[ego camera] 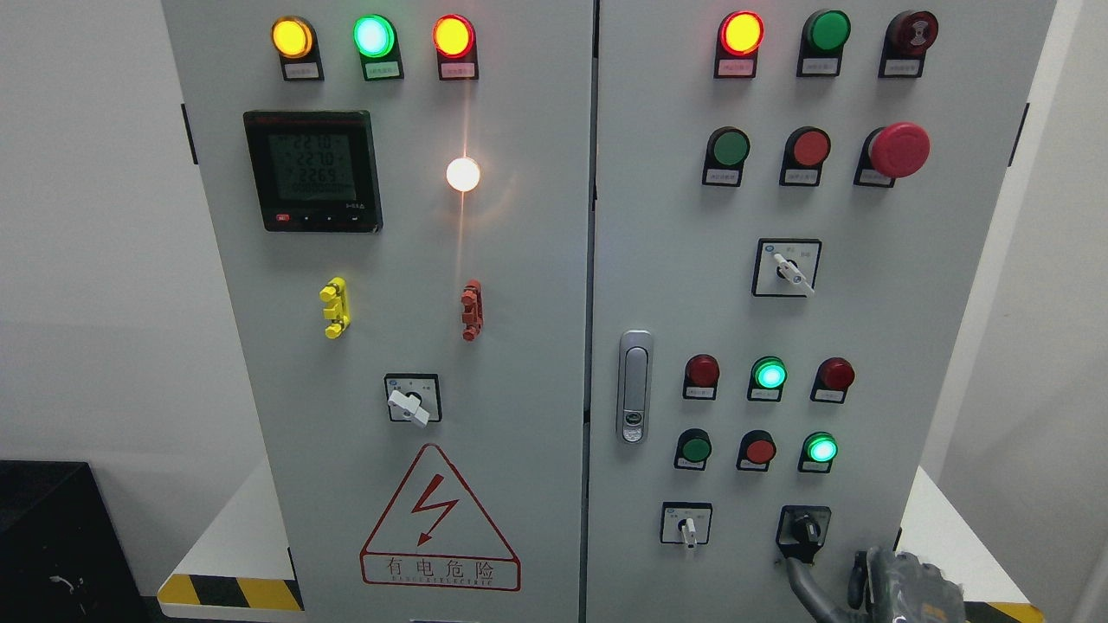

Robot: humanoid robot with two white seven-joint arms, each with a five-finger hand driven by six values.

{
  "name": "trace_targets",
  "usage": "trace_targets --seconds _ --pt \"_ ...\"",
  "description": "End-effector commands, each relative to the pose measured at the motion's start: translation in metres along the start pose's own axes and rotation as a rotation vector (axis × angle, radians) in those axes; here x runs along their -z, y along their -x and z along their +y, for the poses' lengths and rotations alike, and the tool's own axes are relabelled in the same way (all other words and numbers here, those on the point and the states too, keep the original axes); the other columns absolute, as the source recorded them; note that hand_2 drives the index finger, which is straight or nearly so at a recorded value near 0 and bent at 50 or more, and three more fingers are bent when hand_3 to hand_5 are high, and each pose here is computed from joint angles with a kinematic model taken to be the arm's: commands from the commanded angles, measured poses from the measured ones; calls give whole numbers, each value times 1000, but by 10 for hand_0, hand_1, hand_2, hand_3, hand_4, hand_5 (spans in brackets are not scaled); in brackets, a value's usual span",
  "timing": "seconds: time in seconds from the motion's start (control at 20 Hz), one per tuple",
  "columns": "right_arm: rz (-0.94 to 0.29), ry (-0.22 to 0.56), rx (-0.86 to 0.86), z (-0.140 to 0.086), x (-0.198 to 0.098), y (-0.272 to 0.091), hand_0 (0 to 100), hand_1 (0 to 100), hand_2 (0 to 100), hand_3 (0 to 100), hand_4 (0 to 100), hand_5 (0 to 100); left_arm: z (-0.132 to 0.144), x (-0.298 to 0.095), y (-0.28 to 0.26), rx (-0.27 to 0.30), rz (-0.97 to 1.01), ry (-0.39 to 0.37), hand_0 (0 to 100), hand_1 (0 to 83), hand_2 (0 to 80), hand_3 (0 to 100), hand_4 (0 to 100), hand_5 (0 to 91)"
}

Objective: Flip black knob to close circuit
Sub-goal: 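Raise the right hand up to the black rotary knob, then grip the black knob with the right hand and twist it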

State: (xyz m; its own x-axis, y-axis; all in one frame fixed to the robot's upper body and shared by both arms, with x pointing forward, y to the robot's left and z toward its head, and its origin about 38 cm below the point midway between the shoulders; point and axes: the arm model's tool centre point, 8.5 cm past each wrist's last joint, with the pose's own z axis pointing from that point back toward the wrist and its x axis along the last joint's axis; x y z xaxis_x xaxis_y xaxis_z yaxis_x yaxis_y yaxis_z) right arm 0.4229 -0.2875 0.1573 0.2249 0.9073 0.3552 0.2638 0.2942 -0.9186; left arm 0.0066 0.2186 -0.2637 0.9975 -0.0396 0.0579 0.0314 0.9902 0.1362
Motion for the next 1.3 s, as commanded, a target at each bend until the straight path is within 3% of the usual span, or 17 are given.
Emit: trace_targets --seconds 0.0,1.25 --pt "-6 9 -9 -3 2 0 0 35 883 1000 943 1000 -2 0 4 -4 -7 4 120 556 0 0 0 0" --pt "6 11 -15 -3 4 5 0 48 885 1000 944 1000 -2 0 4 -4 -7 4 120 556 0 0 0 0"
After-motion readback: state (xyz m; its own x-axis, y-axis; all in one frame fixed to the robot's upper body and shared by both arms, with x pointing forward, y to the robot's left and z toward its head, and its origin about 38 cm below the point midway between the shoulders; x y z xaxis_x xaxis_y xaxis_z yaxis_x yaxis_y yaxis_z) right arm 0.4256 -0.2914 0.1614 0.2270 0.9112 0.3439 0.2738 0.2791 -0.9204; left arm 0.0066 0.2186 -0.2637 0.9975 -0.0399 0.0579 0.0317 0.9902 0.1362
